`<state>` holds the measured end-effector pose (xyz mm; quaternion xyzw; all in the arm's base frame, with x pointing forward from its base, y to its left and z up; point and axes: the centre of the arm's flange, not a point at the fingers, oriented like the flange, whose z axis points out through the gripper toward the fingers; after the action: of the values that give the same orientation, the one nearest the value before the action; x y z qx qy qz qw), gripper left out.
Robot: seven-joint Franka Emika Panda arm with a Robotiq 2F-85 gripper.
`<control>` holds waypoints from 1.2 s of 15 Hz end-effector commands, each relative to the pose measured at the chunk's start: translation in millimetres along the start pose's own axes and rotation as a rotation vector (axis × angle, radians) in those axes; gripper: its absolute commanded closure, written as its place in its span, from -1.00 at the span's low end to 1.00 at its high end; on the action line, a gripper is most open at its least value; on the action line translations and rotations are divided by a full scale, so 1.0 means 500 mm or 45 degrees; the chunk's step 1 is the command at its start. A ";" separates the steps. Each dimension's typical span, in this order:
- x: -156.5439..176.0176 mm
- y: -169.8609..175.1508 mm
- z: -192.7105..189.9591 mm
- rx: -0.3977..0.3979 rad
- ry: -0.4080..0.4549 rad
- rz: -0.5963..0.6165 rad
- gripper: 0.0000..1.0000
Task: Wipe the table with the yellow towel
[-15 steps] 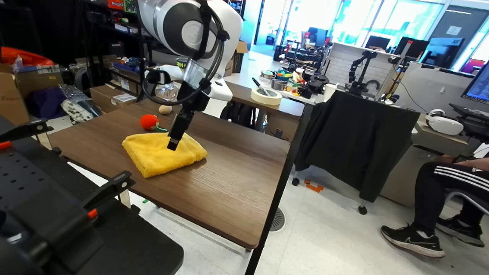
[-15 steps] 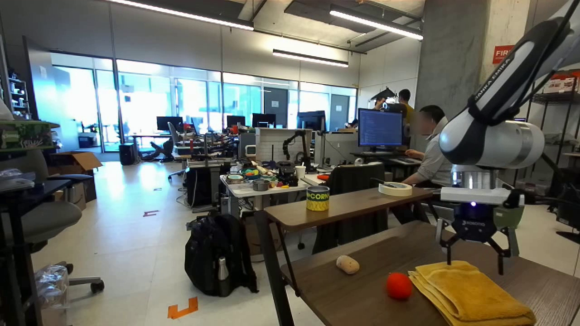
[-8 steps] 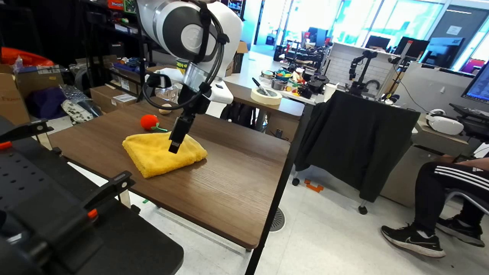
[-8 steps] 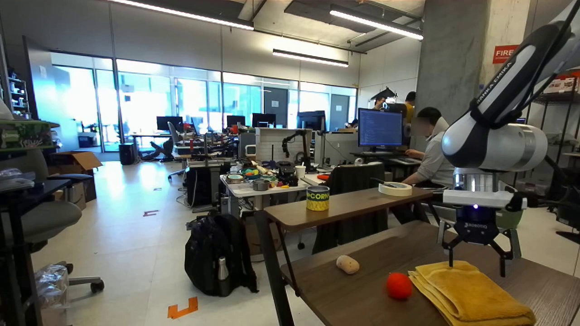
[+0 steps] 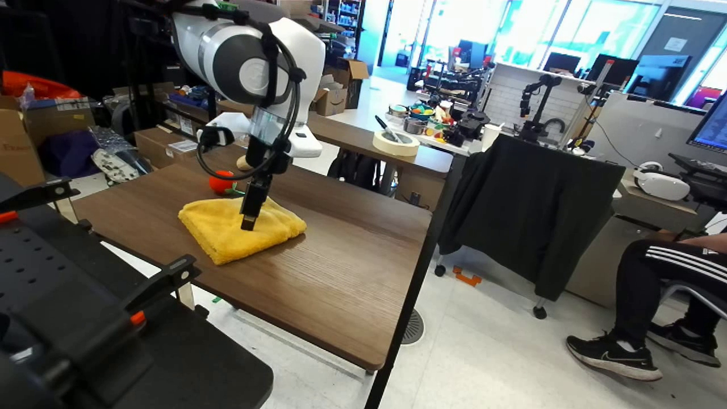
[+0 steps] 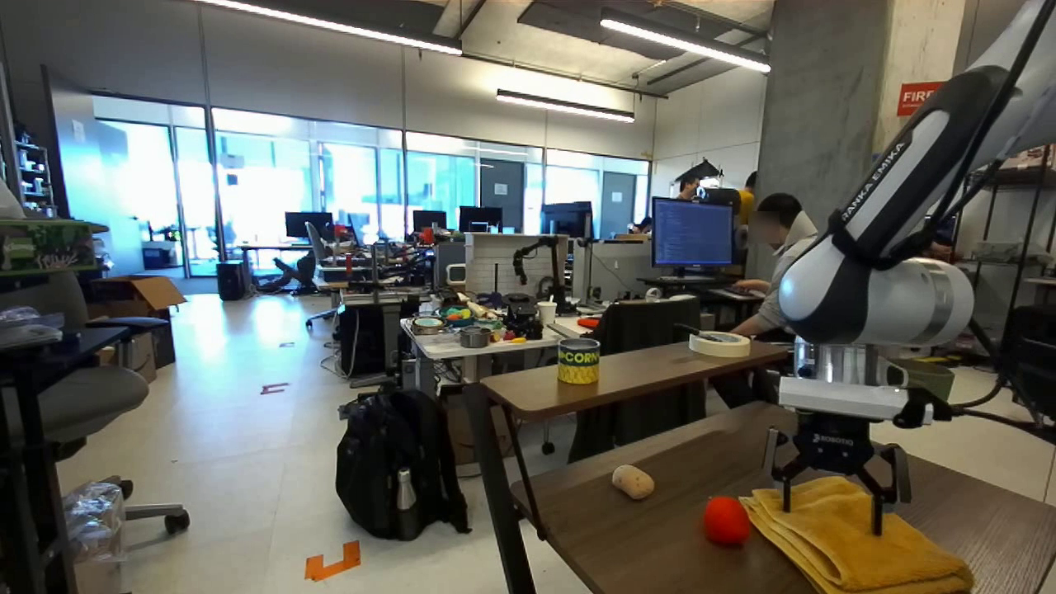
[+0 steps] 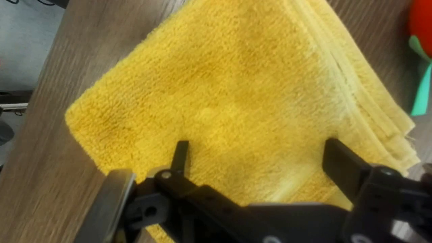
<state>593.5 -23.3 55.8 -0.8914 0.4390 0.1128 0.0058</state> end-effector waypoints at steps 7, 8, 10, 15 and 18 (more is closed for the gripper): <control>0.172 0.051 0.001 0.085 0.398 0.128 -1.00; 0.211 0.072 -0.016 0.107 0.448 0.177 -1.00; 0.286 0.116 -0.042 0.166 0.516 0.296 -1.00; 0.365 0.154 0.005 0.210 0.496 0.519 -1.00; 0.325 0.094 0.052 0.240 0.418 0.497 -1.00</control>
<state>630.4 -210.1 35.9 -0.7937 0.6000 -0.0951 -0.0313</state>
